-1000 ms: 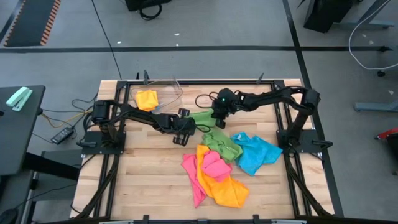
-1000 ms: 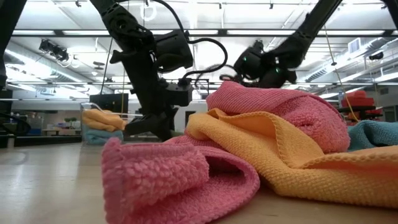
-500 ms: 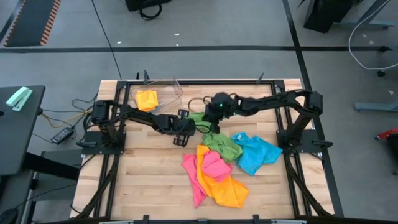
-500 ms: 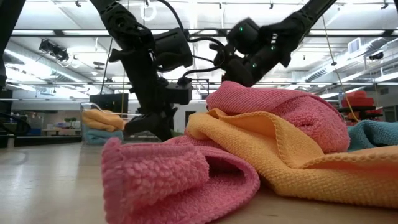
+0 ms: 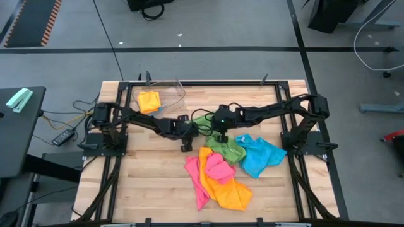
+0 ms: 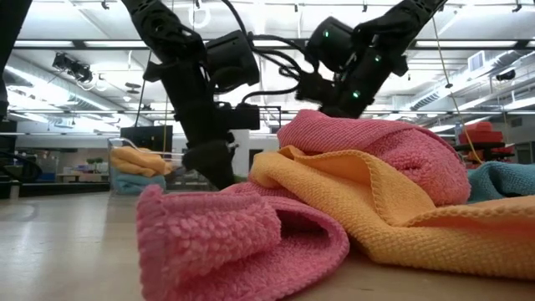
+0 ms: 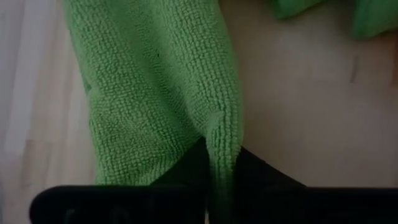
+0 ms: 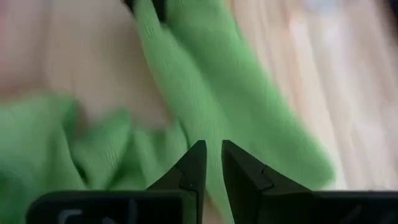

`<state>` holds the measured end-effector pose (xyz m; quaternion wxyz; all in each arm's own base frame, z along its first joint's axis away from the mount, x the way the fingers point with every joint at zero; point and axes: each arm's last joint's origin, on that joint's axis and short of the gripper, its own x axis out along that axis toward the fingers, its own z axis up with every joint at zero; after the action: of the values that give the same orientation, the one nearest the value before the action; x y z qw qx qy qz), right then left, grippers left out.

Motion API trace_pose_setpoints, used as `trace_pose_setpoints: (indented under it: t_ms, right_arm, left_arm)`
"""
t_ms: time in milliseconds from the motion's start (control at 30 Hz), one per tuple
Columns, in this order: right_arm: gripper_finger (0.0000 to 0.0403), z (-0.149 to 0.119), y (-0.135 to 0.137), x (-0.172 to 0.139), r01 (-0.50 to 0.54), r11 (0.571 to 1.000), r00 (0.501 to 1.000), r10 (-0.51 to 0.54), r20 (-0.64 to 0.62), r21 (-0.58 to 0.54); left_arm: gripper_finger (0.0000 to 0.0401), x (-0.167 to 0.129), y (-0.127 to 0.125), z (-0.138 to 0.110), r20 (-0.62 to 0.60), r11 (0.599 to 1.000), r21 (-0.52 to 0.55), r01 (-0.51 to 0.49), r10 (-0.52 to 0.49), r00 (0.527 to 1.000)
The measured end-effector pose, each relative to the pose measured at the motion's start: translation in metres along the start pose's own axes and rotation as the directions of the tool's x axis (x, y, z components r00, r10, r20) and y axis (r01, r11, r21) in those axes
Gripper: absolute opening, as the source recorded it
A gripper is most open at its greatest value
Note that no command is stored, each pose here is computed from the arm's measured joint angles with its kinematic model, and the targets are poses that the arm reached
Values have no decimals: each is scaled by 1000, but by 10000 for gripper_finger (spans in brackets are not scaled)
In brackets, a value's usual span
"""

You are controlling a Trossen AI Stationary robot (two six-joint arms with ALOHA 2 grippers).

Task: Fold microfiber towels
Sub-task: Fold the left green microfiber towel

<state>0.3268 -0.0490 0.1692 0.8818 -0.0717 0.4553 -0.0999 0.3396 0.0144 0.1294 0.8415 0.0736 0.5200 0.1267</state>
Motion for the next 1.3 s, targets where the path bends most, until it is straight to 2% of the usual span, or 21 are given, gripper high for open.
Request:
trace_pose_setpoints:
  t_ms: [133,267,433,633,867,1000,1133,1200,1300]
  right_arm:
    - [60,-10,1,-3,-17,1000,991,20,-134,23]
    - [60,-17,0,-3,-26,999,979,31,-201,25]
    - [59,-29,-12,7,-26,998,984,36,-174,58]
    - [59,-44,-34,17,2,999,995,3,-98,54]
    - [59,-45,-78,19,100,995,995,-100,26,-15]
    - [59,-46,-107,17,161,987,980,-158,118,-18]
    - [59,-50,-131,13,200,975,972,-210,104,95]
    - [59,-53,-136,12,188,971,975,-203,93,150]
    - [59,-55,-131,13,109,978,988,-127,89,178]
  left_arm:
    - [72,-1,-4,2,18,1000,-19,12,-11,1000]
    - [102,-1,-6,2,22,1000,-15,14,-14,1000]
    - [148,-5,-5,3,30,1000,8,16,-17,999]
    - [196,-26,-3,10,101,999,39,15,-19,995]
    - [204,-51,5,13,134,997,71,6,-15,991]
    - [192,-55,6,10,107,991,136,0,-15,994]
    - [182,-55,6,6,69,962,272,-4,-16,997]
    - [182,-55,7,4,49,938,347,-9,-8,999]
    - [193,-54,7,3,45,899,436,-40,22,999]
